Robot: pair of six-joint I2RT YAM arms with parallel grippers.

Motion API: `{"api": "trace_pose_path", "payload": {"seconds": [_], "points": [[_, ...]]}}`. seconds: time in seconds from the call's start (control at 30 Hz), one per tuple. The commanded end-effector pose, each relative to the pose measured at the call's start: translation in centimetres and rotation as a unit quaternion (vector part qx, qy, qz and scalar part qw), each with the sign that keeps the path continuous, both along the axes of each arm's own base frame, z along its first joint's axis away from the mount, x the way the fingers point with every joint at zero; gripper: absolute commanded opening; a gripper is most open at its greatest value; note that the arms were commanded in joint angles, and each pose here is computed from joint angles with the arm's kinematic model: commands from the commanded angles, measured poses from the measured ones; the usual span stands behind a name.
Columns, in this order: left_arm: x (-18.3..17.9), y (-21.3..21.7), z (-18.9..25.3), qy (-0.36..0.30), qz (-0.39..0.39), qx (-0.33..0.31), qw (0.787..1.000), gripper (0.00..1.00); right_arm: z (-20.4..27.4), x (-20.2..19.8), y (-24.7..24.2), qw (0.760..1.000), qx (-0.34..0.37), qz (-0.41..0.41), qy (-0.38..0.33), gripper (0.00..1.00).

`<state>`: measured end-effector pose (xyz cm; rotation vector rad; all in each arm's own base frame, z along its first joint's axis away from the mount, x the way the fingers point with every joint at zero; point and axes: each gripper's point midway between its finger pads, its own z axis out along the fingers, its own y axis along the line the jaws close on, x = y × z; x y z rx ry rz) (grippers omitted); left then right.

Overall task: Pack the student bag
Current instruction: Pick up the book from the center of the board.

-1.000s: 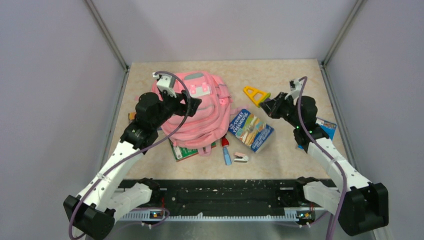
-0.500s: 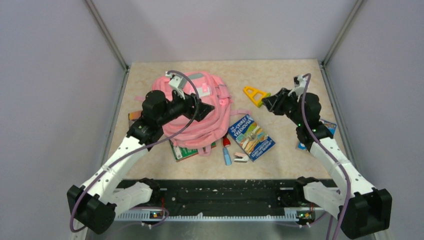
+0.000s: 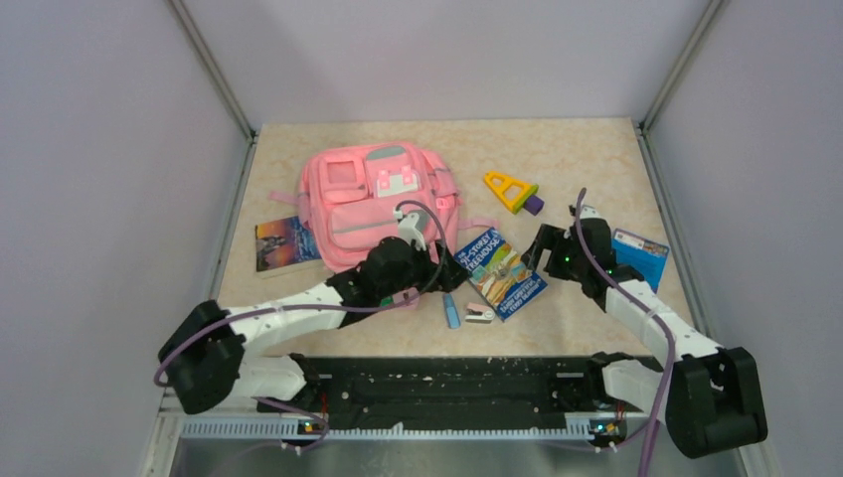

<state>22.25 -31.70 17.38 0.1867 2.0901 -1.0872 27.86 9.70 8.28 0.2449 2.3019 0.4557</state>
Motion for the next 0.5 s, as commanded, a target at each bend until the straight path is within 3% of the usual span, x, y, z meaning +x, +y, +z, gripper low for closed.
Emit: {"api": "trace_pose_path", "payload": {"seconds": [0.0, 0.2, 0.47], "points": [[0.8, -3.9, 0.5, 0.02, 0.047, -0.109, 0.993, 0.79, -0.1, 1.3, 0.3, 1.0, 0.001, 0.028, -0.011, 0.86], [1.0, -7.1, -2.5, 0.04, 0.049, -0.088, 0.994, 0.79, -1.2, 2.9, 1.6, 0.997, 0.026, 0.075, -0.004, 0.86], [1.6, -7.3, -7.0, 0.088, 0.085, -0.029, 0.992, 0.82, -2.1, 3.2, 4.1, 0.985, 0.06, 0.159, 0.005, 0.84]]}}
